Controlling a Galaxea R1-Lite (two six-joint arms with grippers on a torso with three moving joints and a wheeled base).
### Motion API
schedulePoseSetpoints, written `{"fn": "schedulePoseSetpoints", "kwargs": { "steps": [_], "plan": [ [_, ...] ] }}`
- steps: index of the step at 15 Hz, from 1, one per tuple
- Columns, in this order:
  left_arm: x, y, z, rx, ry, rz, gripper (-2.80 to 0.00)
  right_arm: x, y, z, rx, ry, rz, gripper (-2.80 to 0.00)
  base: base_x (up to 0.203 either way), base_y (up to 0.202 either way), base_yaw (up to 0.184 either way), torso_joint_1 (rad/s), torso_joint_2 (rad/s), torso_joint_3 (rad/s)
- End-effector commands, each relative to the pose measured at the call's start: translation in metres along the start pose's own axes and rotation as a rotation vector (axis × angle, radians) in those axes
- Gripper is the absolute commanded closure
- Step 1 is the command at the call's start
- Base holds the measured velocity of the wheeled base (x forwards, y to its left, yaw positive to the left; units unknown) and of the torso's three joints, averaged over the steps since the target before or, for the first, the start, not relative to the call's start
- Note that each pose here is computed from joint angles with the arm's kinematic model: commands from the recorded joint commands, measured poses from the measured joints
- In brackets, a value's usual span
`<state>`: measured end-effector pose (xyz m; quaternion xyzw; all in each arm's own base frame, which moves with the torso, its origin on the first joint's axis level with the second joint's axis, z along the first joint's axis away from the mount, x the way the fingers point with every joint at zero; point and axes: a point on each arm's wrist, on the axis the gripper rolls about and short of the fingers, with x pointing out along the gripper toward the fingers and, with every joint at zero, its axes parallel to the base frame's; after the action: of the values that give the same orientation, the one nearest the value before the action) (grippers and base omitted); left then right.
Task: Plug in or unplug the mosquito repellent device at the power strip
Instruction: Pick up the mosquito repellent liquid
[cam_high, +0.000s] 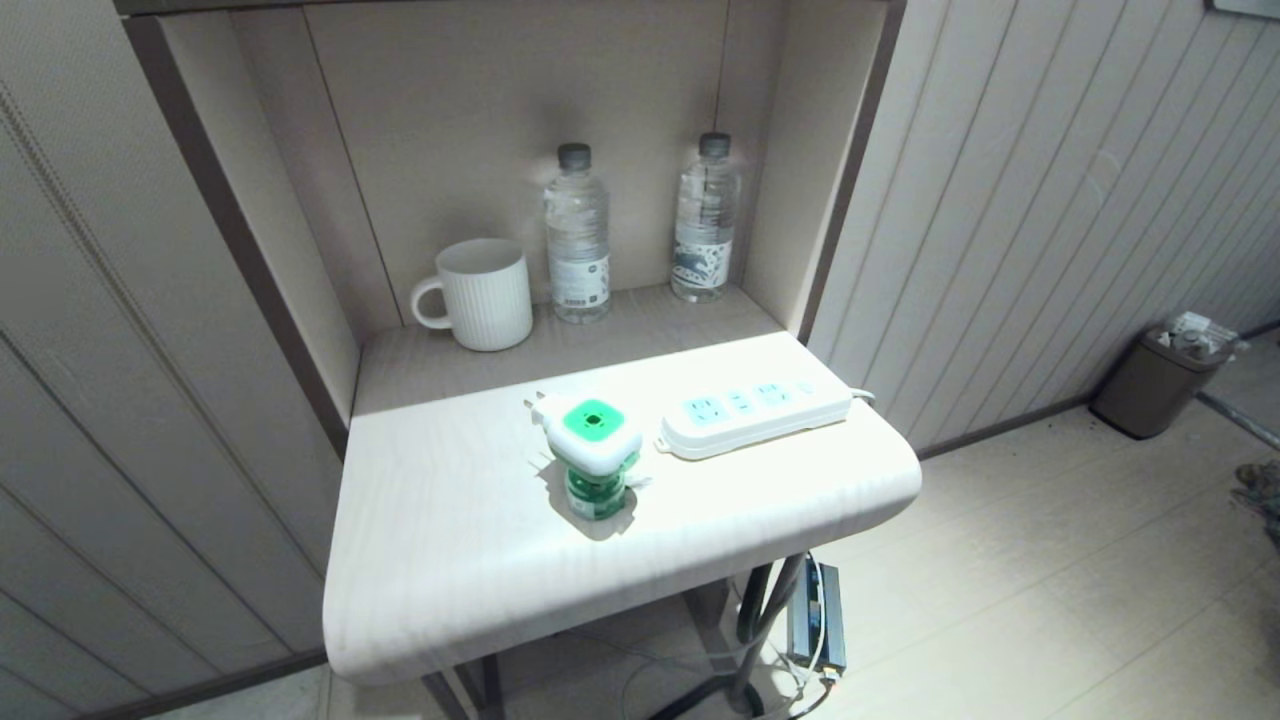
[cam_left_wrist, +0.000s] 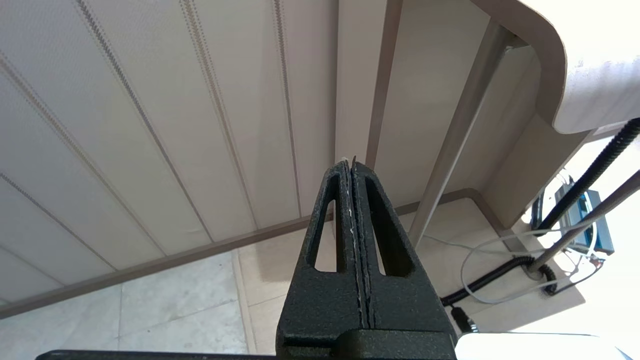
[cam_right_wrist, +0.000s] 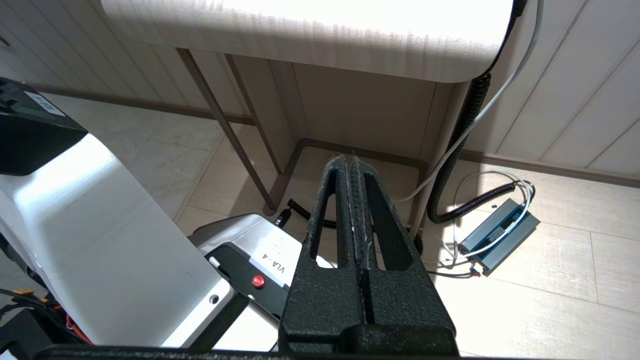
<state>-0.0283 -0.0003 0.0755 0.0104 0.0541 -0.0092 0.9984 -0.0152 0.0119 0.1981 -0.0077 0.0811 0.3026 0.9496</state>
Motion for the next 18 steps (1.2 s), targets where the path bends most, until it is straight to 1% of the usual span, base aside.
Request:
{"fn": "schedulePoseSetpoints", "kwargs": {
  "steps": [1, 13, 18],
  "plan": [
    [0.0, 0.0, 0.0, 0.0, 0.002, 0.0, 0.0, 0.0001, 0.0001, -0.0001, 0.0, 0.002, 0.004, 0.0, 0.0, 0.0, 0.0, 0.0, 0.0, 0.0],
    [0.0, 0.0, 0.0, 0.0, 0.002, 0.0, 0.0, 0.0029, -0.0017, -0.0029, 0.009, 0.016, 0.002, 0.0, 0.0, 0.0, 0.0, 0.0, 0.0, 0.0],
    [0.0, 0.0, 0.0, 0.0, 0.002, 0.0, 0.0, 0.0029, -0.0016, -0.0048, 0.01, 0.017, 0.002, 0.0, 0.0, -0.009, 0.148, 0.001, 0.0, 0.003]
  ]
}}
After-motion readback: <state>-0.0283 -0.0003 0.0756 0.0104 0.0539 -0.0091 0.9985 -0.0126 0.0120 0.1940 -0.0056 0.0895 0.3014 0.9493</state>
